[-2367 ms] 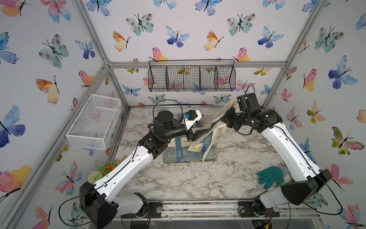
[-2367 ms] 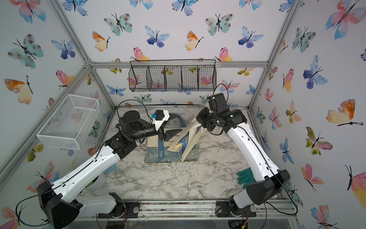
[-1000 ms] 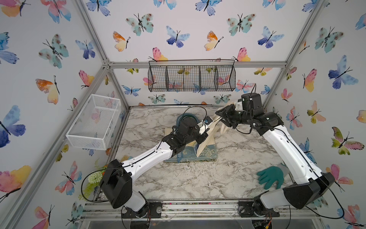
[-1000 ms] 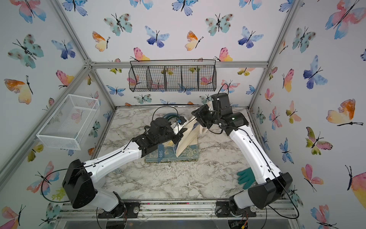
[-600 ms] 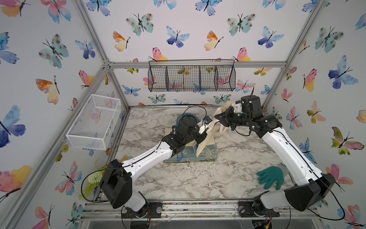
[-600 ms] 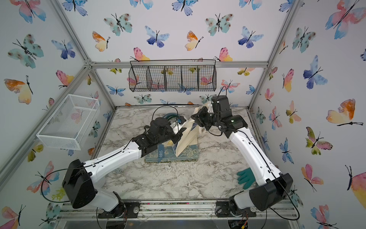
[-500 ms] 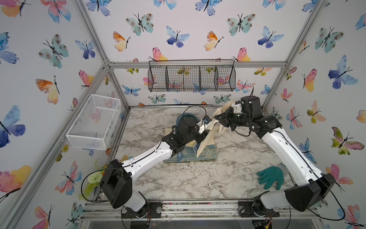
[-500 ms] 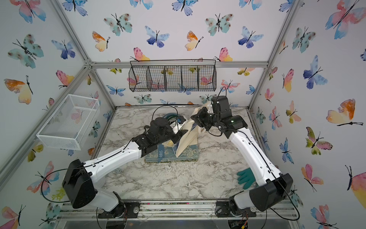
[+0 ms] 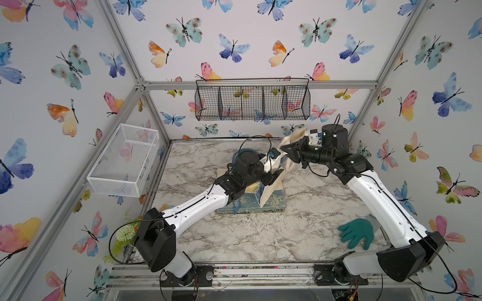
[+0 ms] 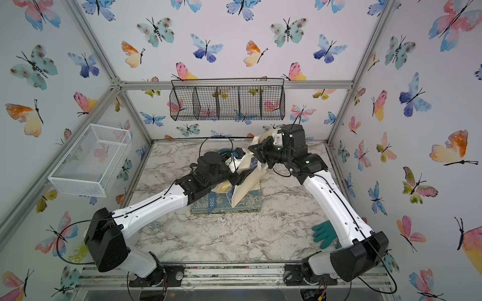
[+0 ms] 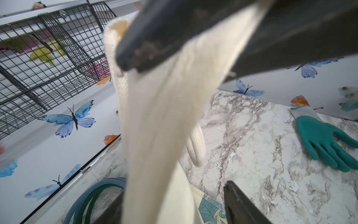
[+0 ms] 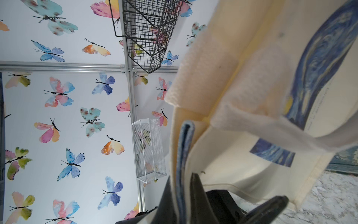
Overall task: Put away the canvas bag
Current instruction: Press the canvas bag.
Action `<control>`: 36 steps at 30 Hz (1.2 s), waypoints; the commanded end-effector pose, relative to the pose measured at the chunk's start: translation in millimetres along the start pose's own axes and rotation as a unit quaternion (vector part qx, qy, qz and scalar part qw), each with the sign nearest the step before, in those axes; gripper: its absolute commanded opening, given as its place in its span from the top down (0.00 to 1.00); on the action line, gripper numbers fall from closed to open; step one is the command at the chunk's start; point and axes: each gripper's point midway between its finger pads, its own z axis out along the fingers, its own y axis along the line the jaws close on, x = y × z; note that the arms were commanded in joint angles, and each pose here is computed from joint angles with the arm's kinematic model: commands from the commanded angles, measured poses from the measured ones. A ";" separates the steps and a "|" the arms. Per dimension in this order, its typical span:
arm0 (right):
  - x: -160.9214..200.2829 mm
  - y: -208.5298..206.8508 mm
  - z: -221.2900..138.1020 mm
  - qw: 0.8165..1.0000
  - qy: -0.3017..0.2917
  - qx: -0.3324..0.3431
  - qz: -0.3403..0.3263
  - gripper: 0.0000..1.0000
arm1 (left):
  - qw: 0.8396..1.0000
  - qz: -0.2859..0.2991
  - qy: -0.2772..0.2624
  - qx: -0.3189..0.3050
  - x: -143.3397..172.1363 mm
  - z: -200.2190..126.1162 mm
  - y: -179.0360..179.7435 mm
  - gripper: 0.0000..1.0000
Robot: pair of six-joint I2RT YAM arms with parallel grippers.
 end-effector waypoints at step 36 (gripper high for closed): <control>25.6 1.5 -4.3 0.997 0.062 -0.036 -0.036 0.51 | 0.991 0.078 0.033 -0.104 4.4 -17.0 37.6 1.00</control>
